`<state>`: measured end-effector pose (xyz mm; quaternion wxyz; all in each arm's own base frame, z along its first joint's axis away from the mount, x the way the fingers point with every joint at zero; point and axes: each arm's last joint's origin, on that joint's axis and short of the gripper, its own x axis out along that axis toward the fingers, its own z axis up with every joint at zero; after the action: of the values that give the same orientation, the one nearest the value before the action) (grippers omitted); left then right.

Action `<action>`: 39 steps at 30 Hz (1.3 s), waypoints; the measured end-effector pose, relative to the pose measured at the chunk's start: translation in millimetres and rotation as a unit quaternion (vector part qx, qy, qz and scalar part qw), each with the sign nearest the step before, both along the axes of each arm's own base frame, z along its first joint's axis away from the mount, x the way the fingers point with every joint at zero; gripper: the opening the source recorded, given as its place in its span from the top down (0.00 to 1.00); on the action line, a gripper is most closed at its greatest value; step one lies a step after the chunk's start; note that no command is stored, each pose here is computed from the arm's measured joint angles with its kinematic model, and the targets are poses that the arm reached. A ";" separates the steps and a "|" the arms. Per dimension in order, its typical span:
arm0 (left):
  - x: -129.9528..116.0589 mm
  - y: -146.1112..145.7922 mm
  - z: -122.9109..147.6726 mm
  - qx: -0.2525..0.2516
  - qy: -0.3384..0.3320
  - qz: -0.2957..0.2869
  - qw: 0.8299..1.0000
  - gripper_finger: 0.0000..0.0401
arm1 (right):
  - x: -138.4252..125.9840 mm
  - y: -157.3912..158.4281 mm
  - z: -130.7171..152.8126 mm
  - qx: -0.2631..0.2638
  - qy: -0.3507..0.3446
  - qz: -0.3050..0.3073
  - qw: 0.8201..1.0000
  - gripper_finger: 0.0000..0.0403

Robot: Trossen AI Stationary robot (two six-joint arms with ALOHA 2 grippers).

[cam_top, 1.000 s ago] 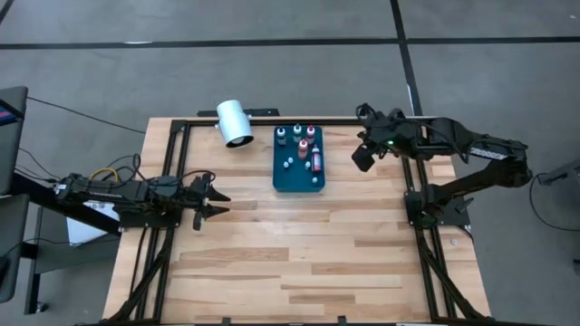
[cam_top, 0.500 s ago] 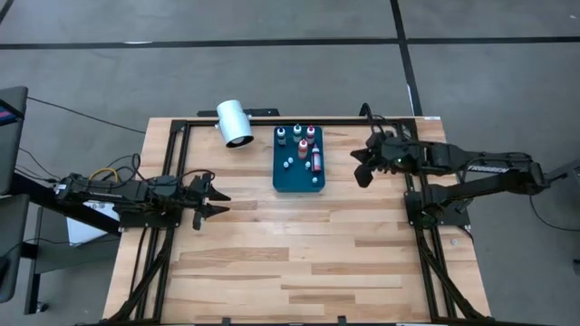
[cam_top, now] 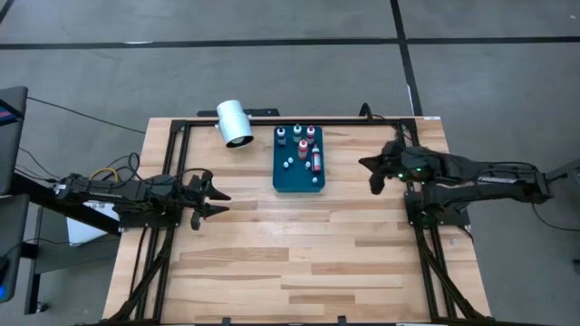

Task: Pick & Place food coloring
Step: Return to Home Position

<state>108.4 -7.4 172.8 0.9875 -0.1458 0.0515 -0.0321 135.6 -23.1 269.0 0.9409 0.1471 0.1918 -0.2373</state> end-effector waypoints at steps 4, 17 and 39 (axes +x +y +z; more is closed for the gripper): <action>0.1 -0.2 1.8 0.001 -0.009 -0.004 1.000 0.58 | -21.4 2.8 -1.4 0.002 -0.060 0.006 0.998 1.00; 0.2 -0.2 2.6 0.005 -0.014 -0.005 1.000 0.58 | -65.9 8.1 -13.6 -0.002 -0.179 0.016 0.984 1.00; 0.3 -0.2 6.3 0.023 -0.034 -0.004 0.999 0.58 | -52.8 12.0 -54.4 -0.030 -0.199 0.120 0.972 1.00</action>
<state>108.7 -7.6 179.0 0.9916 -0.1220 0.0187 -0.0397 82.8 -11.0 214.6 0.9857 0.1391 0.0095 -0.0946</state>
